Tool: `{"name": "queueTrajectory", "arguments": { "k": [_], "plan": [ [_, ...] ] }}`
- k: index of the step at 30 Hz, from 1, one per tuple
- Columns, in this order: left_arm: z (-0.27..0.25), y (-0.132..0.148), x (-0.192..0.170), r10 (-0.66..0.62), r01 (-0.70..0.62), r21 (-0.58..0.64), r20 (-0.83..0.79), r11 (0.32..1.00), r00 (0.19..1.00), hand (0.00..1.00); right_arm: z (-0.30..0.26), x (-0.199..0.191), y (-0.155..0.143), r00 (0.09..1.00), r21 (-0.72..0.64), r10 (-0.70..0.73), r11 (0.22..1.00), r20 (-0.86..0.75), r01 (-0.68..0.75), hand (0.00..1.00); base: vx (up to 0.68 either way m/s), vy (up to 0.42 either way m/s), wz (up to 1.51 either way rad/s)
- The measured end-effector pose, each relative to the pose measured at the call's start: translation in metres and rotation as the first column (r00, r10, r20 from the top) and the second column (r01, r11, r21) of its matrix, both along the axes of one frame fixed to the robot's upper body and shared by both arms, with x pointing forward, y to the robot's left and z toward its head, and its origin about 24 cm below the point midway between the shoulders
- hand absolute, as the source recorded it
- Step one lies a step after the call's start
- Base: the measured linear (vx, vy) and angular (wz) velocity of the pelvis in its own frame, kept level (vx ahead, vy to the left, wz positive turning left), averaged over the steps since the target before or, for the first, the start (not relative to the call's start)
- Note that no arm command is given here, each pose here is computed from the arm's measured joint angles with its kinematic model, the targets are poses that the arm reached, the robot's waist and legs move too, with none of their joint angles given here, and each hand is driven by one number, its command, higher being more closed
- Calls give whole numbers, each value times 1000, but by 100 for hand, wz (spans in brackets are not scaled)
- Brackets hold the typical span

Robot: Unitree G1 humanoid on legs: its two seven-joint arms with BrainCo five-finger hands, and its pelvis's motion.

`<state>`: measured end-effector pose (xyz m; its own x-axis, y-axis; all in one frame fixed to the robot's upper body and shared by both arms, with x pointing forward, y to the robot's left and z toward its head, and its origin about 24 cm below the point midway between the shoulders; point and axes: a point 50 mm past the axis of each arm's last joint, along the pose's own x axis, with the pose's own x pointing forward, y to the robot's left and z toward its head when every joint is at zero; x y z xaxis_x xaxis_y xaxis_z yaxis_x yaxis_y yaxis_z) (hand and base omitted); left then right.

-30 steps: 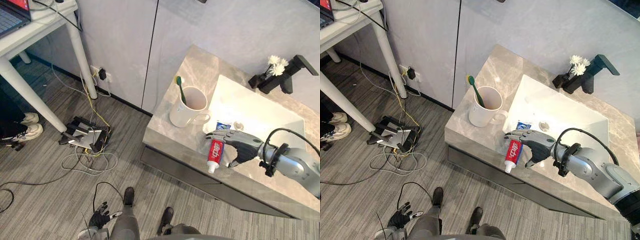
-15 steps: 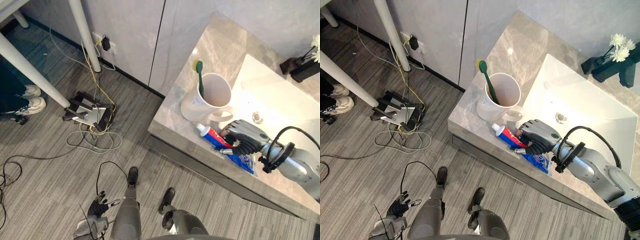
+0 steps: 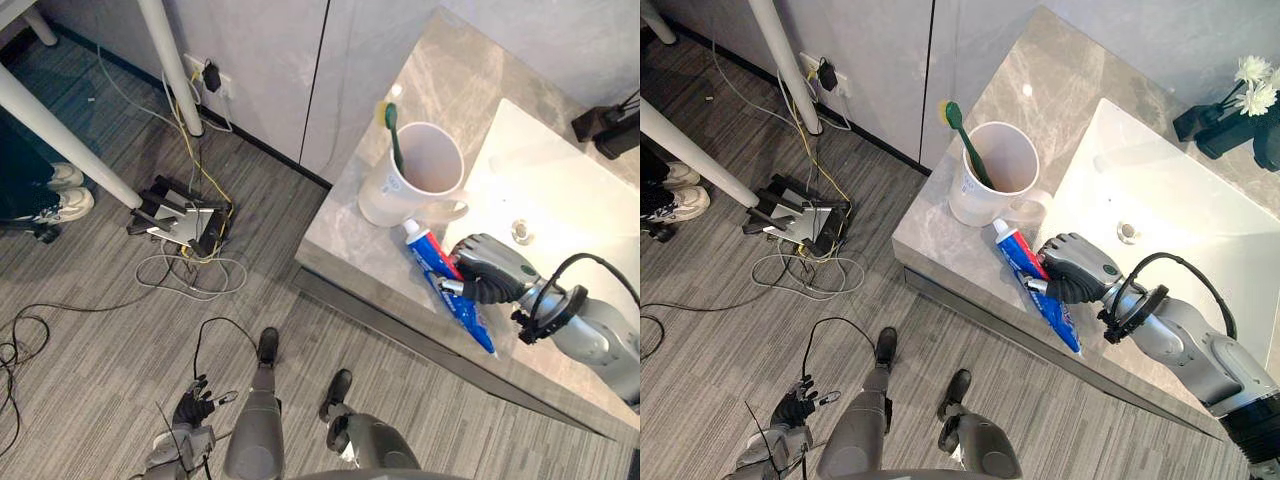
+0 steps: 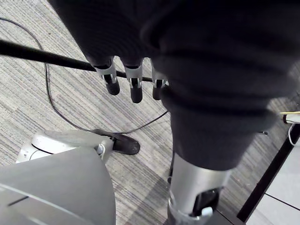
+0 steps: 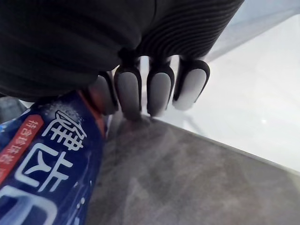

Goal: Organize washtable

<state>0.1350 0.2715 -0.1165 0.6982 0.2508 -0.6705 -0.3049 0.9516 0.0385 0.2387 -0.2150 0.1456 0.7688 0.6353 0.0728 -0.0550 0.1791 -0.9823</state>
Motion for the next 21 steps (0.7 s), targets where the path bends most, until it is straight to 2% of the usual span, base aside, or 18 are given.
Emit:
{"name": "queueTrajectory", "arguments": {
  "k": [13, 21],
  "plan": [
    [1, 1, 0, -12, 12, 8, -3, 1000, 1000, 0, -3, 0, -2, 1000, -31, -3, 1000, -18, 2, 100, 4, 1, 0],
    [-2, 1, -4, -38, 39, 26, -32, 999, 999, 0, -12, -6, 2, 992, -135, 52, 989, -116, -68, 100, 24, 4, -5]
  ]
}}
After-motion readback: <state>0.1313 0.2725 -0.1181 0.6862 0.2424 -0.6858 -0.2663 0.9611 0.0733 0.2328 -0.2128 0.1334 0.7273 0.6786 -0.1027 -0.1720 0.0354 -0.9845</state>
